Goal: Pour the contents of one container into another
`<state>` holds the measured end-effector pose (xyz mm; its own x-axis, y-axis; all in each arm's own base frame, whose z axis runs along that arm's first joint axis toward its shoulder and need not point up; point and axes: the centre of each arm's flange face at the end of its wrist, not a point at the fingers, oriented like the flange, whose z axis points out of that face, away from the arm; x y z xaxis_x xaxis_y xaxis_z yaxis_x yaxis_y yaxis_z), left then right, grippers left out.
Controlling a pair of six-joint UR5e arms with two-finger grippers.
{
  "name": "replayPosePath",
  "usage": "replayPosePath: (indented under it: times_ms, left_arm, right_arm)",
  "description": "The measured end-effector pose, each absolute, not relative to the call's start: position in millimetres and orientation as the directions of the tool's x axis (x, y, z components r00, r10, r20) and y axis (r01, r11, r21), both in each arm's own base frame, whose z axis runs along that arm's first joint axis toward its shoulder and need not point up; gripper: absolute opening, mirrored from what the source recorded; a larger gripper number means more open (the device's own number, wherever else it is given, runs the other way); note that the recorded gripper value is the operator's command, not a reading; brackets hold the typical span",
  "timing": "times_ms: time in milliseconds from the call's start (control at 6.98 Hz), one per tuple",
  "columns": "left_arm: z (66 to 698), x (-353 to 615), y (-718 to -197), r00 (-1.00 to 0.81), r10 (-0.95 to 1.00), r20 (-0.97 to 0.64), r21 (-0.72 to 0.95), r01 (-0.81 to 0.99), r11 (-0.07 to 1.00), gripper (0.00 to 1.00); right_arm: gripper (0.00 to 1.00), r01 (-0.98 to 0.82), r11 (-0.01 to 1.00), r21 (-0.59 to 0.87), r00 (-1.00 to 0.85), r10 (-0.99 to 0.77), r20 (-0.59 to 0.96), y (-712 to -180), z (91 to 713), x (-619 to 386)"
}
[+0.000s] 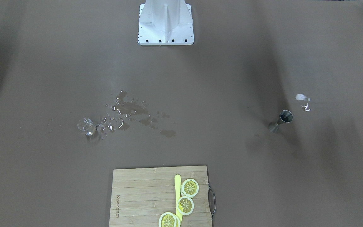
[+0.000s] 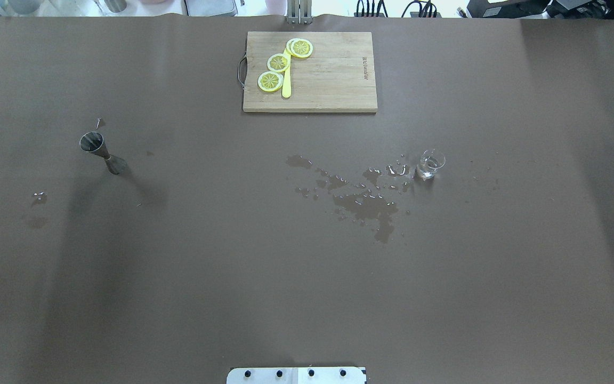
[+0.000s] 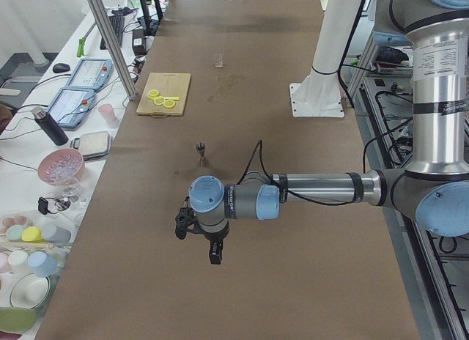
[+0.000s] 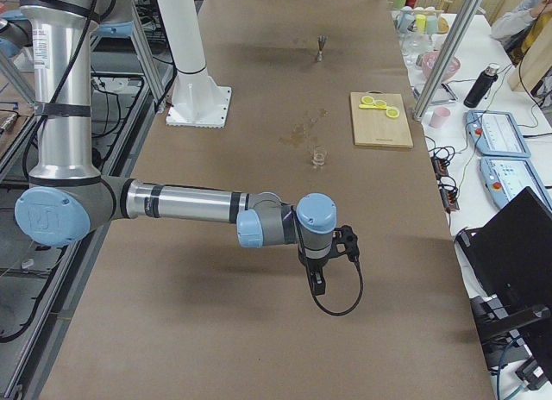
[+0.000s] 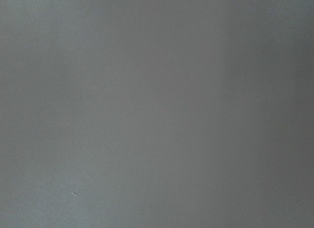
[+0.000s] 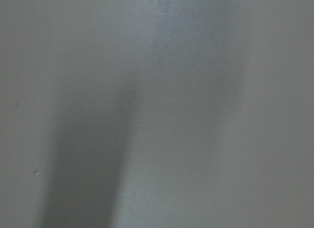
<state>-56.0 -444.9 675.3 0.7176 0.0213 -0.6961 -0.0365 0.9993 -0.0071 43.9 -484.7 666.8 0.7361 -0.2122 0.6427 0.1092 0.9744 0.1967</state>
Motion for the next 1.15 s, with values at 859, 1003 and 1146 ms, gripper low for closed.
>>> replayPosePath:
  times_ms: [859,1003,1146]
  left_arm:
    - [674,-55,-447,0.718,0.022,-0.696,-0.006,-0.037,0.999,0.99]
    - [674,-55,-448,0.718,0.022,-0.696,-0.005,-0.037,0.999,0.99]
    - [674,-55,-448,0.718,0.022,-0.696,-0.006,-0.037,0.999,0.99]
  right_arm:
    - [1.0,0.161,0.97,0.18,0.718,-0.241,0.653,-488,673,18]
    - [1.0,0.163,0.969,0.184,0.715,-0.244,0.655,-490,671,17]
    - [1.0,0.164,0.967,0.195,0.714,-0.252,0.654,-492,666,17]
